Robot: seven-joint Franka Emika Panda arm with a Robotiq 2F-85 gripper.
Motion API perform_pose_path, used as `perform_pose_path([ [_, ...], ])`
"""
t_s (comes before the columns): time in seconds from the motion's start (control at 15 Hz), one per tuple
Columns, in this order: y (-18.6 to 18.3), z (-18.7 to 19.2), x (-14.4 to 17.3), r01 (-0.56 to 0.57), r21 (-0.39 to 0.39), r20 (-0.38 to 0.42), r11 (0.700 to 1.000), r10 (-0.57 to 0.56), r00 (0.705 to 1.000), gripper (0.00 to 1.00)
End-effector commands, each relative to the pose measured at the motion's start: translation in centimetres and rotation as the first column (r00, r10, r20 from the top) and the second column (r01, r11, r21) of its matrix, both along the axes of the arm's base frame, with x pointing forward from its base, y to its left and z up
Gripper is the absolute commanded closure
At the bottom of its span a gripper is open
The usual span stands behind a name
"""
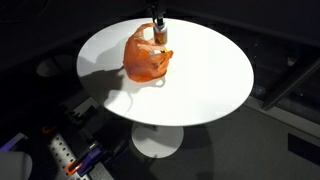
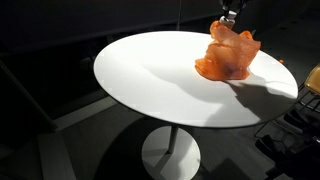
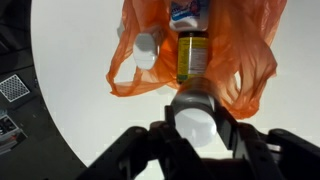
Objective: Pick up the orange and white bottle from the table and put it in the plastic bag
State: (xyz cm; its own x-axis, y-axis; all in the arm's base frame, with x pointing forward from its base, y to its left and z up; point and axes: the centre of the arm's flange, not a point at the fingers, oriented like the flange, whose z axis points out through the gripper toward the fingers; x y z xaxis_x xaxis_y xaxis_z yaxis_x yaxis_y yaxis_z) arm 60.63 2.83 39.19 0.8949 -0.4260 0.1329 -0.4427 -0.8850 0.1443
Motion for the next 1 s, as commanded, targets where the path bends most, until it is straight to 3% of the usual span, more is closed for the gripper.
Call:
perform_pose_path([
  [0.0, 1.1, 0.8, -1.8, -0.008, 0.019, -0.031, 1.000, 0.009, 0.999, 0.80],
  [0.93, 3.8, -5.1, -5.0, -0.026, 0.048, -0.171, 0.999, 0.034, 0.985, 0.80],
])
